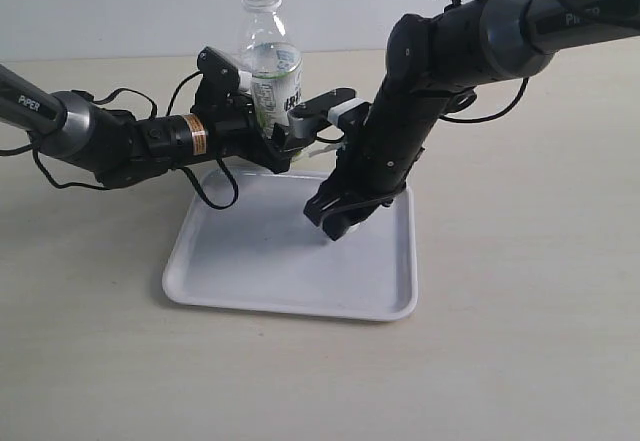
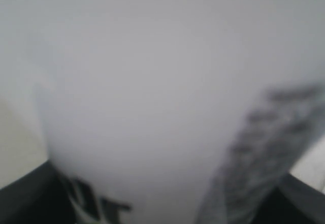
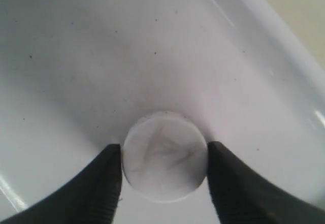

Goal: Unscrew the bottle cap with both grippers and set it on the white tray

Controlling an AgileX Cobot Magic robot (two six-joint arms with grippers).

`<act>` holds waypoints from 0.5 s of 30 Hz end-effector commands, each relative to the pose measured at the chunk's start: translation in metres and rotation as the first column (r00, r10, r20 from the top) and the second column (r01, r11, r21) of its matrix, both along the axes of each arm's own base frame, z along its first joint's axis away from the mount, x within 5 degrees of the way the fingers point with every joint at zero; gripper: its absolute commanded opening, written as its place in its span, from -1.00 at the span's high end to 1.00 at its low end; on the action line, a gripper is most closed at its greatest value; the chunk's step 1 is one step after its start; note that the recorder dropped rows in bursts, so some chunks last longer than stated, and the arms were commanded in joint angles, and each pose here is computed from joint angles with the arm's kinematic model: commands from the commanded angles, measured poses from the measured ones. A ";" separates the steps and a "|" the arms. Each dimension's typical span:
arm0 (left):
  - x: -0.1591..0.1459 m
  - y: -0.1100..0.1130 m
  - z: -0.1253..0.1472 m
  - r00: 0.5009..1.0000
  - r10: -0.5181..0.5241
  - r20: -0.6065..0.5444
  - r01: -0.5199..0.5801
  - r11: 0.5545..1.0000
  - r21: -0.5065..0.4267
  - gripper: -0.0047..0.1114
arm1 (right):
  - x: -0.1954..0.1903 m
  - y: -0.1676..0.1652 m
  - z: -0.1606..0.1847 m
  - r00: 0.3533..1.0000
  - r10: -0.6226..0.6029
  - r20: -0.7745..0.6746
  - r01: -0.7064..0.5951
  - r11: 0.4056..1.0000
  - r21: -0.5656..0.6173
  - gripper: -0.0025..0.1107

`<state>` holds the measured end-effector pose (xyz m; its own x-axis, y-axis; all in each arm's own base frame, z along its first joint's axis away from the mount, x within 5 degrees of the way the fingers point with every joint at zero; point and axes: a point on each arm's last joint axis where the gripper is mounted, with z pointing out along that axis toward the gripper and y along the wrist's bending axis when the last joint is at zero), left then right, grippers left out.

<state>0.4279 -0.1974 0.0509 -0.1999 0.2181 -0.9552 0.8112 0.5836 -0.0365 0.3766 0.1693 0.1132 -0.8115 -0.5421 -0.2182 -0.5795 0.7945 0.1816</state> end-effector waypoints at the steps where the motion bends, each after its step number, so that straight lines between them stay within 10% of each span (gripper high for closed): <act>1: 0.001 -0.002 0.008 1.000 -0.002 0.018 0.003 0.999 -0.044 0.92 | -0.001 0.000 0.002 1.000 0.008 -0.002 -0.008 1.000 0.002 -0.58; 7: 0.000 -0.002 0.008 1.000 -0.005 0.023 0.006 0.999 -0.046 0.85 | -0.003 -0.001 0.047 0.996 -0.006 0.086 0.003 0.999 0.040 -0.47; 15: -0.002 -0.005 0.010 0.997 -0.054 0.060 0.057 0.997 -0.046 -0.75 | -0.010 -0.004 0.093 0.983 -0.010 0.185 -0.005 0.997 0.080 -0.47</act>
<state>0.4260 -0.1997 0.0537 -0.1658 0.2063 -0.9644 0.8326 0.5534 -0.0247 0.3686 0.1669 0.1947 -0.7637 -0.5179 -0.3854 -0.6039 0.7842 0.1428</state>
